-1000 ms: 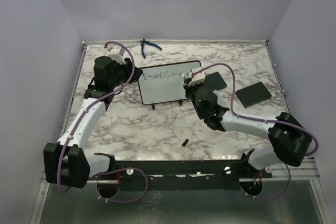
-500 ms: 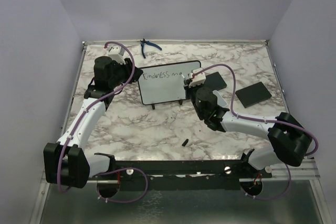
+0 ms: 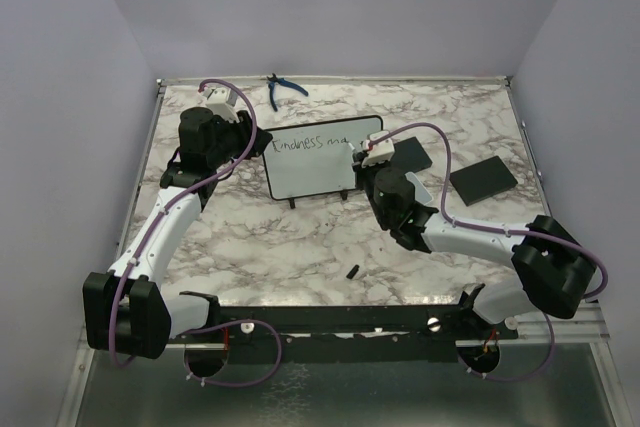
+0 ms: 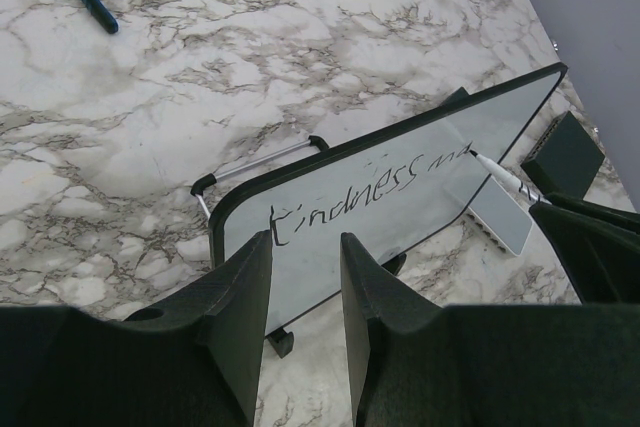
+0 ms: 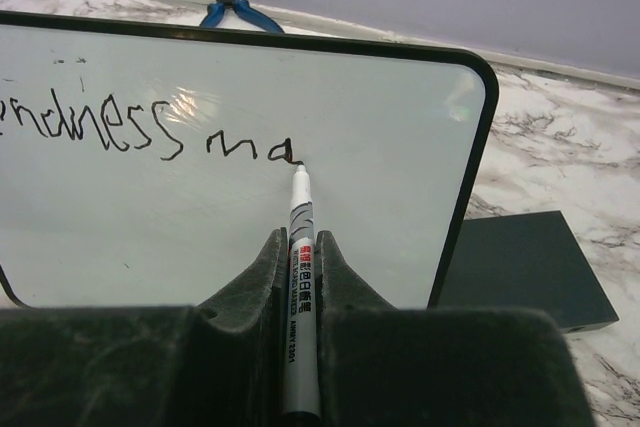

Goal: Write a sentence on the whiteboard

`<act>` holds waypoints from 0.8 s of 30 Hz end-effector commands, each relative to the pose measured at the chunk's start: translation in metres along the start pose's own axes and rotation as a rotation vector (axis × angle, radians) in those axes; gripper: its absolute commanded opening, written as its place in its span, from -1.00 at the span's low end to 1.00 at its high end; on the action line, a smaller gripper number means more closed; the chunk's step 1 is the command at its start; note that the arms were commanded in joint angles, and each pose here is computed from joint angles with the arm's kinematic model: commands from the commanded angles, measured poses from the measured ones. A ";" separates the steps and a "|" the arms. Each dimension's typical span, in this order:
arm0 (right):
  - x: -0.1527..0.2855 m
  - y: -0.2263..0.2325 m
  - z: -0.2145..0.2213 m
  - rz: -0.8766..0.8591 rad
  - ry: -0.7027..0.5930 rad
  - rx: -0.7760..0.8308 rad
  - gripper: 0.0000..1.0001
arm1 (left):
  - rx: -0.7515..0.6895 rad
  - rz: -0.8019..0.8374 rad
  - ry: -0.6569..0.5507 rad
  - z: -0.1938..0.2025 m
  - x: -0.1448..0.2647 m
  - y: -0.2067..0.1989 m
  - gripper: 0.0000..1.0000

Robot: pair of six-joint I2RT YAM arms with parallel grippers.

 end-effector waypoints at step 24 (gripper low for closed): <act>0.002 0.001 -0.015 -0.033 -0.040 -0.012 -0.99 | -0.018 0.018 -0.022 -0.004 0.005 -0.005 -0.30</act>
Point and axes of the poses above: each gripper's point midway between its finger pads, its own x axis back along the fingers, its own y axis along the line the jaws close on, z = x × y, the point moved 6 cm from there along x, back along the fingers, and after that the axes turned 13 degrees about -x, right-handed, at the moved point
